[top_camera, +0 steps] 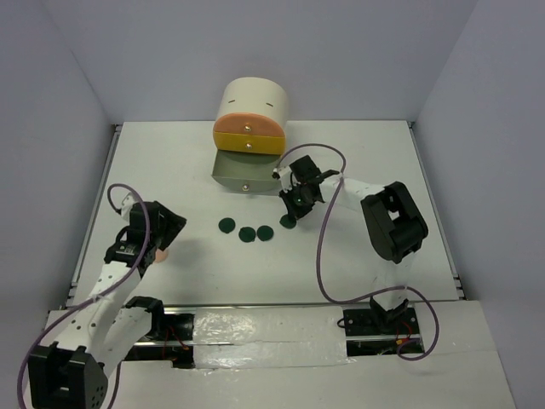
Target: Organize the makeup
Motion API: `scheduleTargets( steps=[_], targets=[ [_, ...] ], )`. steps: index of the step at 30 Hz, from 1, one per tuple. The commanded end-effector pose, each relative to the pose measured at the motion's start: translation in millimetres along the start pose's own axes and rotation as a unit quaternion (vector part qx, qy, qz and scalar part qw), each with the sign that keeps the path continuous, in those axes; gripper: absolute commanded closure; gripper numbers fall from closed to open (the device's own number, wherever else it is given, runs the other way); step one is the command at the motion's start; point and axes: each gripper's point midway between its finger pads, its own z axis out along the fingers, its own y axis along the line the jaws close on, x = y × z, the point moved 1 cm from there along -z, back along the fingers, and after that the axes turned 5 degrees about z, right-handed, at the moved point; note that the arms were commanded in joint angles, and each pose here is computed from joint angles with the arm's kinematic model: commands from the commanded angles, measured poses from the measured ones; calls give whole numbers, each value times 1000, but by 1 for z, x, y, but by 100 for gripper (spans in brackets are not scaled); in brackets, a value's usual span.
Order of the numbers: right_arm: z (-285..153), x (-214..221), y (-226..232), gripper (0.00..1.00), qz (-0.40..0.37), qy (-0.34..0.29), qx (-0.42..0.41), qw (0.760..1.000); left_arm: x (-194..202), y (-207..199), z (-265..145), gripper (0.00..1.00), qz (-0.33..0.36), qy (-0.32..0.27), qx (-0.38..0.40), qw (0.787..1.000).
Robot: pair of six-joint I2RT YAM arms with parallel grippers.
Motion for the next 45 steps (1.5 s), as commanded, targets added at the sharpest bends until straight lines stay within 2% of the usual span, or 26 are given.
scheduleTargets(
  steps=[1, 5, 10, 13, 19, 22, 27, 28, 29, 32, 33, 35, 37, 38, 40, 41, 45],
  targets=[
    [-14, 21, 8, 96, -44, 11, -15, 999, 2, 26, -10, 32, -17, 2, -56, 998],
    [-49, 4, 31, 99, -120, -52, -65, 989, 3, 40, -18, 28, -16, 9, -89, 996],
    [-105, -54, 56, 100, -200, -159, -89, 963, -3, 49, -26, 25, -24, 5, -119, 993],
    [-131, -97, 61, 100, -217, -212, -78, 950, -3, 54, -29, 23, -32, 4, -133, 991],
    [-155, -176, 67, 100, -220, -288, -49, 931, -1, 66, -37, 18, -47, 6, -166, 985],
    [-143, -202, 58, 100, -207, -297, -17, 932, -1, 68, -40, 17, -53, 3, -172, 984],
    [-101, -219, 41, 99, -186, -276, 6, 943, -2, 71, -40, 17, -65, 0, -183, 981],
    [-101, -225, 40, 96, -185, -279, 9, 942, -2, 71, -40, 17, -66, 0, -185, 981],
    [-96, -224, 37, 86, -183, -274, 10, 944, -2, 71, -40, 17, -66, 2, -188, 980],
    [-84, -221, 36, 69, -185, -262, 7, 947, -2, 73, -37, 18, -68, 6, -198, 978],
    [-84, -220, 36, 58, -185, -261, 5, 947, -3, 73, -37, 19, -70, 6, -200, 977],
    [-82, -210, 38, 43, -192, -251, -3, 949, -3, 74, -34, 21, -71, 12, -208, 975],
    [-96, -209, 43, 36, -203, -262, -7, 944, -1, 76, -31, 22, -70, 21, -220, 973],
    [-99, -205, 47, 24, -213, -261, -19, 941, -2, 75, -29, 25, -70, 21, -222, 972],
    [-115, -198, 54, 11, -237, -266, -29, 934, -2, 77, -26, 27, -68, 28, -233, 970],
    [-120, -193, 63, 1, -247, -267, -53, 930, -5, 76, -25, 29, -67, 26, -236, 969],
    [-144, -173, 77, 0, -254, -272, -114, 921, -10, 82, -20, 33, -47, 33, -264, 963]
  ],
)
